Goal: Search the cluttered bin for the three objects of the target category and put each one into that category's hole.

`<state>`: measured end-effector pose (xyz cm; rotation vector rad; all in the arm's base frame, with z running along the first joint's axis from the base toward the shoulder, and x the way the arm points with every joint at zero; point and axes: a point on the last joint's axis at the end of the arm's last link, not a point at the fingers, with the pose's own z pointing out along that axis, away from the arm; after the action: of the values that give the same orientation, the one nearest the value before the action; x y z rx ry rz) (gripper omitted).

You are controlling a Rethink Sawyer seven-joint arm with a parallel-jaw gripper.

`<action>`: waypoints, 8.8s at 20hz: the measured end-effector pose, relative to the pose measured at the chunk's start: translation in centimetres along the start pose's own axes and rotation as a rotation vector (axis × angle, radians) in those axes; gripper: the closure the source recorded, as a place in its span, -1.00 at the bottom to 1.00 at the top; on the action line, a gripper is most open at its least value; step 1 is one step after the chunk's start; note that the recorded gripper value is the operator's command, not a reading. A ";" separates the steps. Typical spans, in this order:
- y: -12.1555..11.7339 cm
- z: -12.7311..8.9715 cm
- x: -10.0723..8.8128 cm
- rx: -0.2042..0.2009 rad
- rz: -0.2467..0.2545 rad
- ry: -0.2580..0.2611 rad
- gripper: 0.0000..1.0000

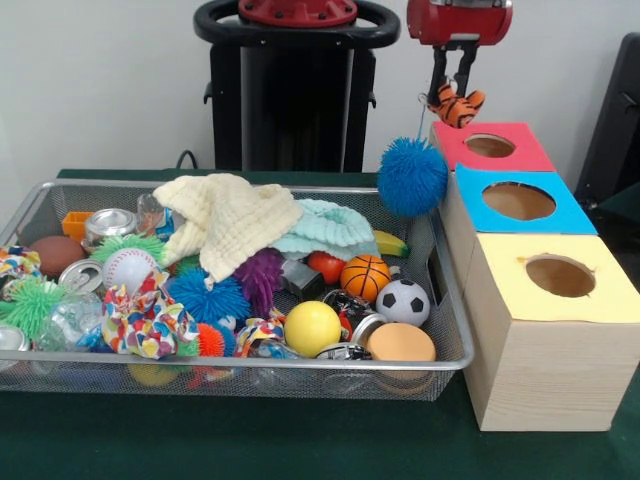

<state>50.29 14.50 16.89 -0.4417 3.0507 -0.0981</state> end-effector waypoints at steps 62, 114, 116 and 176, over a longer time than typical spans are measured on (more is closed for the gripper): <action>7.2 6.1 3.7 0.042 0.115 -0.031 1.00; 10.7 9.4 6.1 0.082 0.137 -0.113 1.00; 10.6 9.9 6.3 0.085 0.138 -0.116 1.00; 11.4 12.1 5.7 0.065 0.148 -0.151 1.00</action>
<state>42.42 23.09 3.78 -0.2082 2.9093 -0.1490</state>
